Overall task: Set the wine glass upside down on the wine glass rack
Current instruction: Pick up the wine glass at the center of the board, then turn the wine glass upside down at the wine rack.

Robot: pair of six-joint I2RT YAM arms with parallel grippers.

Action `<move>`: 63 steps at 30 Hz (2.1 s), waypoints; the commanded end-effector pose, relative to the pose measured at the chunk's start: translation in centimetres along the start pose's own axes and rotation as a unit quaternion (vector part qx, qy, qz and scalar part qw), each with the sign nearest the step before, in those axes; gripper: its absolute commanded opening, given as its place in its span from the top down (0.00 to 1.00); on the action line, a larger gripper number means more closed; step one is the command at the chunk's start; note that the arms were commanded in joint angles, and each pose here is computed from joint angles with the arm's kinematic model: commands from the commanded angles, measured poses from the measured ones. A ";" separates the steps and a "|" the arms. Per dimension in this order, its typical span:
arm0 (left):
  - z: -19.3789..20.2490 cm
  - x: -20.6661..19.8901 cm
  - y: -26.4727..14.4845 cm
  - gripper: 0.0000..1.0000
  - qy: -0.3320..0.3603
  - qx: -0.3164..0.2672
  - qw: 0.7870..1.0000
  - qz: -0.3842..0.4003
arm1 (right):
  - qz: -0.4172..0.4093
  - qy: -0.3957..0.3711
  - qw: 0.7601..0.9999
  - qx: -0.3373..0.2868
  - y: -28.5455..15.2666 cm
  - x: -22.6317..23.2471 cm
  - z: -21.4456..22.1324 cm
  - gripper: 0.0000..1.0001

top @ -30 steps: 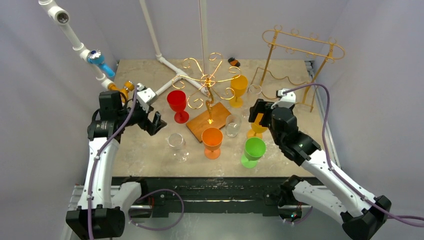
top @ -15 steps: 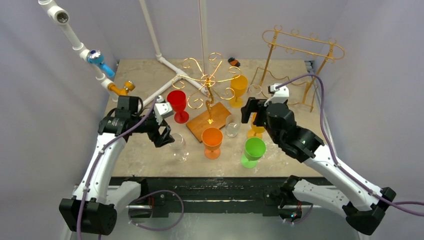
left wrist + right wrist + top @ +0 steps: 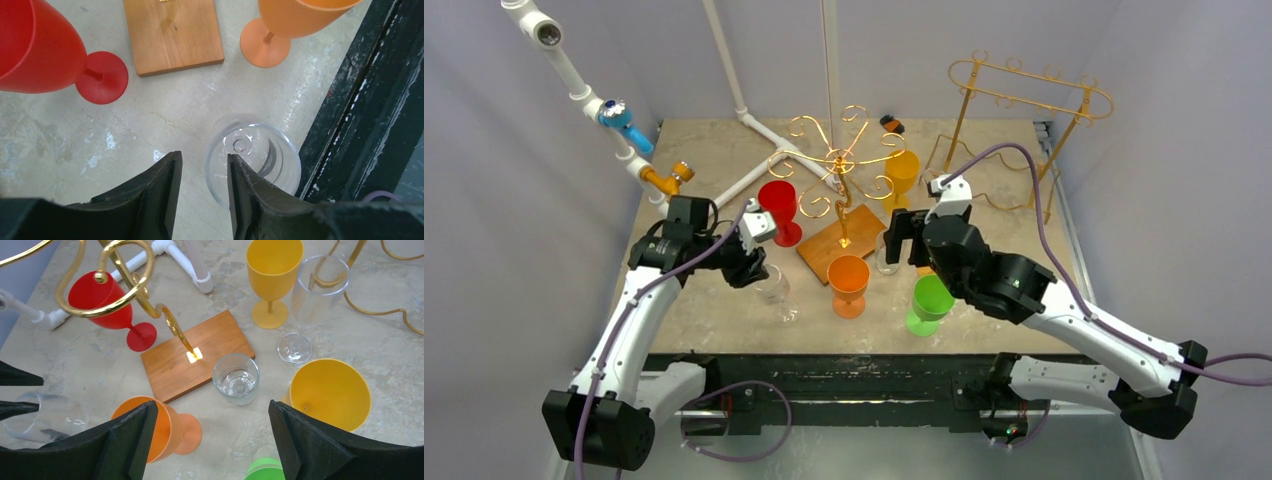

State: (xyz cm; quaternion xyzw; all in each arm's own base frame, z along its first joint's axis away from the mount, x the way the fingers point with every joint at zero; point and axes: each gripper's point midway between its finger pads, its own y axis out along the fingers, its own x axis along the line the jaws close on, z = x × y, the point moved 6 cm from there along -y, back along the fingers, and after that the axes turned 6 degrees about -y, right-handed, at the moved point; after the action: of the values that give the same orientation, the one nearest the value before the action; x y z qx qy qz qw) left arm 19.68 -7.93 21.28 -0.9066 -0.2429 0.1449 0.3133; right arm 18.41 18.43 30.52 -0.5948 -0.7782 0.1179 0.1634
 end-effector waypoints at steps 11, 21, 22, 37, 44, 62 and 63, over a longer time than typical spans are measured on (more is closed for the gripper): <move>2.9 -0.4 -0.7 0.96 0.050 0.065 0.996 -0.020 | -0.027 0.021 0.999 -0.015 -2.4 4.1 -0.8 0.09; 2.9 -2.3 -2.3 1.00 0.089 0.066 0.994 0.013 | -0.069 0.028 0.997 -0.003 -2.6 7.3 0.2 0.07; 2.3 -2.3 -2.6 1.00 0.090 0.062 0.994 0.008 | -0.074 0.029 0.997 -0.002 -2.7 7.7 0.2 0.07; -15.1 -6.4 -17.8 1.00 0.255 -0.213 0.926 -0.181 | -0.201 0.105 0.974 -0.021 -6.7 12.2 -4.8 0.01; -18.4 -9.6 -23.9 1.00 0.330 -0.348 0.831 -0.281 | -0.349 0.203 0.913 -0.065 -11.1 15.7 -9.6 0.01; -18.8 -15.1 -28.9 1.00 0.541 -0.426 0.619 -0.378 | -0.602 0.379 0.682 -0.171 -16.1 24.1 -18.0 0.01; -18.6 -15.4 -29.0 1.00 0.552 -0.428 0.605 -0.382 | -0.604 0.383 0.678 -0.168 -16.0 24.5 -18.1 0.01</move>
State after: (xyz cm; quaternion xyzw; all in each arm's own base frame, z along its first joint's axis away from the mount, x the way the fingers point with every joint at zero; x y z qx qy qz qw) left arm 6.38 -5.32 53.87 -0.7442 -0.4000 -0.5349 0.0073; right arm 6.57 38.31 51.56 -0.0792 -0.8708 -0.3079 0.3749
